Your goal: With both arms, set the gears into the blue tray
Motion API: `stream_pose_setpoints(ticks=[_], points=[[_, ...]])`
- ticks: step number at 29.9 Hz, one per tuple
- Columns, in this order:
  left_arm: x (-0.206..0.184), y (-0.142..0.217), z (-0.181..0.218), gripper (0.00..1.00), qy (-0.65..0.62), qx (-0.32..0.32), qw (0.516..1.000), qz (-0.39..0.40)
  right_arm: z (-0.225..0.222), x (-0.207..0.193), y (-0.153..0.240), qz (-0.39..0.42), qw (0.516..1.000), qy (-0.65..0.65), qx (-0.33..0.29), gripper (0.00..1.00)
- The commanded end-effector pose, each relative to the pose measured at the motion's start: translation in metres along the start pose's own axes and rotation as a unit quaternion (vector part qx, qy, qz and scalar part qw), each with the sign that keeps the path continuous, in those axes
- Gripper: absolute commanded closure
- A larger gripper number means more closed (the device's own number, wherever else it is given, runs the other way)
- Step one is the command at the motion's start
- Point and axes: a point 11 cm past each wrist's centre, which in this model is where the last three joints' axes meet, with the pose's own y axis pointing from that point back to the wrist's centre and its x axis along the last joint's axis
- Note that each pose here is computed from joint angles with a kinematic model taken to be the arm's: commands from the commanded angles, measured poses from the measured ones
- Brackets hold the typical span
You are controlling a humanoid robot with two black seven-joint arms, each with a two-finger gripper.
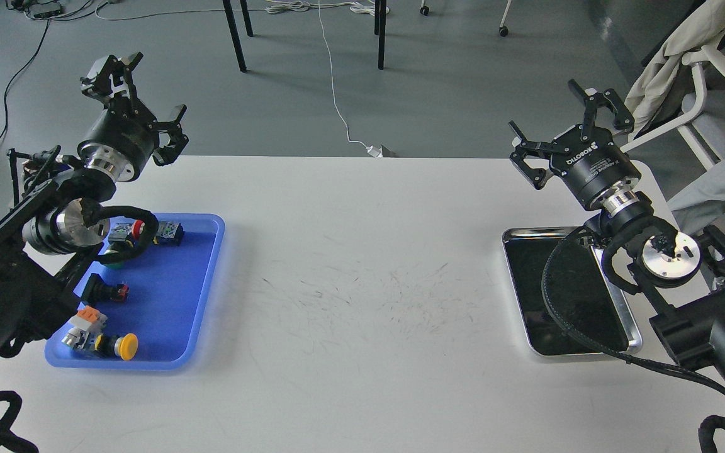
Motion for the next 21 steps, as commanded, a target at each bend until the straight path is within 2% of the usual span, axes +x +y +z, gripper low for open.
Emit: stream_pose_setpoints(ticks=[1,21], points=[[-0.0007,-0.0005,0.0001,0.02,0.001,0.001,1.0,-0.001,0.0004,0.0002,0.0,0.0,1.0,0.0,-0.001,0.01],[0.0069,-0.0014,-0.007,0.02,0.012,0.003,1.0,0.016,0.0048,-0.004,-0.0028,-0.007,1.0,0.0,-0.007,0.01]])
